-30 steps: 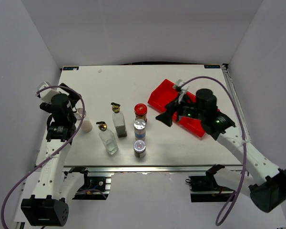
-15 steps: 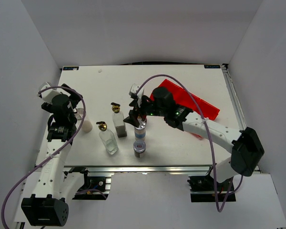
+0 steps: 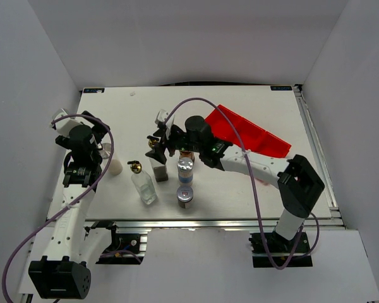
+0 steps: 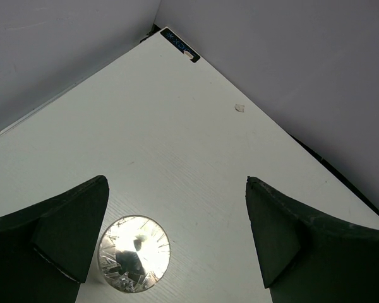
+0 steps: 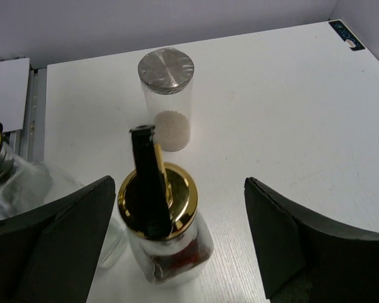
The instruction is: Organize the condiment bottles
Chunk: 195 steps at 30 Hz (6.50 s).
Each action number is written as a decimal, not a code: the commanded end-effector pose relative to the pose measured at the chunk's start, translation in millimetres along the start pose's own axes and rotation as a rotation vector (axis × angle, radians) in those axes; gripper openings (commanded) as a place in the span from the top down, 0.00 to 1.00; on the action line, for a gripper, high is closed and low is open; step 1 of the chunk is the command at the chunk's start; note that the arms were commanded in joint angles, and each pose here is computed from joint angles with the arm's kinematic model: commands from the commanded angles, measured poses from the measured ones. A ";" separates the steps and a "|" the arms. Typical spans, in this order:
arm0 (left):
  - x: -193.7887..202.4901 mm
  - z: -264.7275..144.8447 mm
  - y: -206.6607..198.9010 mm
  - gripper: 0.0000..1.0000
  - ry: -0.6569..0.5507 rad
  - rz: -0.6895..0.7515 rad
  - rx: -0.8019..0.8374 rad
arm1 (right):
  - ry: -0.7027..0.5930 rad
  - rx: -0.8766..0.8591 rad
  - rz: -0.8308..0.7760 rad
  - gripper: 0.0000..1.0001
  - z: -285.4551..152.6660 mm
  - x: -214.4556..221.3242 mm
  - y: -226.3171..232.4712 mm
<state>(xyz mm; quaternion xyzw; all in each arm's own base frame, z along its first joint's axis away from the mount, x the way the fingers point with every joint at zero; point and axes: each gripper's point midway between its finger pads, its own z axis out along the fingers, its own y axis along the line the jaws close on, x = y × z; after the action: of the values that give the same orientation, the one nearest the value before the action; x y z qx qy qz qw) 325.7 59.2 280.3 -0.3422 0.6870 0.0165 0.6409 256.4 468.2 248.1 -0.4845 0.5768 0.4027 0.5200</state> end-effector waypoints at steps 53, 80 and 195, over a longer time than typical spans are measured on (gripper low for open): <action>9.1 3.9 8.6 0.02 -0.004 0.033 -0.020 | -0.174 0.853 -0.133 1.00 -162.2 -163.8 -289.1; 10.2 10.0 11.9 0.02 0.003 0.062 -0.056 | -0.144 0.587 -0.148 1.00 -201.3 -98.1 -308.0; 76.7 -179.9 -62.7 0.02 0.669 0.306 0.795 | -0.040 0.775 0.232 0.11 -297.4 -29.7 -173.5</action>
<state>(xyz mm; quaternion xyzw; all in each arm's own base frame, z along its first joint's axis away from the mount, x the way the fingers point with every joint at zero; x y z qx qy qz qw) 209.5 -106.4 273.8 0.0351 0.8470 -0.2651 0.4594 365.6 149.8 307.8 -0.1678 0.7433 0.2232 0.6079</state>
